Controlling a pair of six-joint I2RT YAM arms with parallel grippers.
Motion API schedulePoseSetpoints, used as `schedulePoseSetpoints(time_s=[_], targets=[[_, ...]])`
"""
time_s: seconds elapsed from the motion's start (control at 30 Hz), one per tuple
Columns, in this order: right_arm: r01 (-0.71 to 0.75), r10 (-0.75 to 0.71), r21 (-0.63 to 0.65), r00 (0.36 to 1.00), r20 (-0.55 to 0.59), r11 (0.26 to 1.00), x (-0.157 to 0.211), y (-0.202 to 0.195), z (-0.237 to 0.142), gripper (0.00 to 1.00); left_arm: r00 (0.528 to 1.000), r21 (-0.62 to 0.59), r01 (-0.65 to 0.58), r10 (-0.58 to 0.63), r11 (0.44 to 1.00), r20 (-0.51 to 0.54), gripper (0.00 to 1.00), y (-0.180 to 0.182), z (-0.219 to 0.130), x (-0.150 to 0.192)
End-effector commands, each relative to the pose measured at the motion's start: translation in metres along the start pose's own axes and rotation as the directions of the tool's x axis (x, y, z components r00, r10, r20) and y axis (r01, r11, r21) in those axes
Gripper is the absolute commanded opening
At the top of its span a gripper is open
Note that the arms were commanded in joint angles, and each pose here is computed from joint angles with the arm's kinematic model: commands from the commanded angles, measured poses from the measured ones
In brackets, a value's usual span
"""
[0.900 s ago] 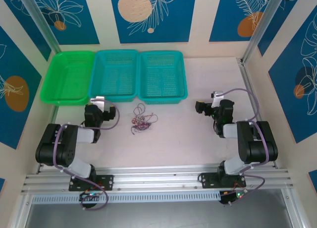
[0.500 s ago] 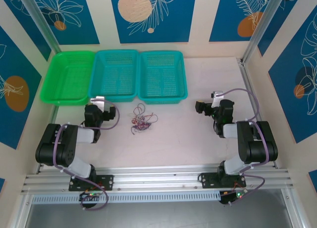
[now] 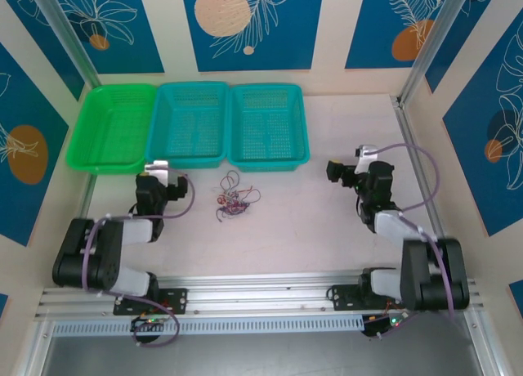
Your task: Untangle the cables
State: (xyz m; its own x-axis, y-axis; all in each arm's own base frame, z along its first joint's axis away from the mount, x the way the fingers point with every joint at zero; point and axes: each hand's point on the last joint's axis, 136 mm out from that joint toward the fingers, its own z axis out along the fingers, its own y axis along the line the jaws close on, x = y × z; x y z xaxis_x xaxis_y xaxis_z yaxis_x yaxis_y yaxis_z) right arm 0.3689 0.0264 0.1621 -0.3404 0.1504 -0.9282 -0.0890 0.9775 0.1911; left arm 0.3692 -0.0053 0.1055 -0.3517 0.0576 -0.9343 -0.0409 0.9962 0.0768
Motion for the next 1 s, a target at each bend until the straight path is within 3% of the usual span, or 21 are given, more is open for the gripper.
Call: schedulePoseSetpoints(time_s=[0.0,0.07,0.17,0.23,0.3,0.37,0.43,0.6,0.73,0.97], targets=[[-0.171,0.176,0.075,0.983,-0.056,0.982,-0.016,-0.001,-0.033,0.99,0.995,-0.086,0.103,-0.104,0.991,-0.001,1.00,0.018,-0.023,-0.022],[-0.265,0.272,0.076,0.957,-0.103,0.961,-0.024,0.008,-0.052,0.99,0.987,-0.062,0.157,-0.158,0.986,-0.016,1.00,0.015,-0.039,-0.030],[-0.368,0.359,-0.003,0.909,-0.210,0.930,-0.033,0.038,-0.076,0.99,0.941,0.026,0.334,-0.331,0.942,-0.074,1.00,0.000,-0.064,-0.042],[-0.422,0.384,-0.067,0.872,-0.304,0.904,-0.033,0.064,-0.088,0.99,0.888,0.138,0.454,-0.435,0.880,-0.149,1.00,-0.023,-0.078,-0.047],[-0.471,0.382,-0.142,0.828,-0.410,0.871,-0.031,0.097,-0.097,0.99,0.806,0.224,0.583,-0.521,0.781,-0.281,0.95,-0.050,-0.092,-0.045],[-0.508,0.362,-0.179,0.780,-0.511,0.843,-0.025,0.125,-0.103,1.00,0.726,0.254,0.670,-0.543,0.698,-0.423,0.88,-0.077,-0.102,-0.035],[-0.520,0.313,-0.205,0.736,-0.600,0.829,-0.015,0.153,-0.106,1.00,0.684,0.277,0.695,-0.493,0.663,-0.537,0.79,-0.106,-0.112,-0.023],[-0.427,0.130,-0.269,0.704,-0.698,0.863,0.011,0.207,-0.105,1.00,0.690,0.326,0.590,-0.251,0.738,-0.679,0.76,-0.167,-0.128,0.017],[-0.374,0.052,-0.276,0.669,-0.741,0.885,0.032,0.232,-0.096,1.00,0.643,0.275,0.571,-0.213,0.774,-0.736,0.67,-0.181,-0.119,0.051],[-0.293,-0.065,-0.313,0.628,-0.776,0.903,0.058,0.268,-0.091,0.99,0.644,0.233,0.484,-0.163,0.843,-0.748,0.40,-0.177,-0.103,0.083]])
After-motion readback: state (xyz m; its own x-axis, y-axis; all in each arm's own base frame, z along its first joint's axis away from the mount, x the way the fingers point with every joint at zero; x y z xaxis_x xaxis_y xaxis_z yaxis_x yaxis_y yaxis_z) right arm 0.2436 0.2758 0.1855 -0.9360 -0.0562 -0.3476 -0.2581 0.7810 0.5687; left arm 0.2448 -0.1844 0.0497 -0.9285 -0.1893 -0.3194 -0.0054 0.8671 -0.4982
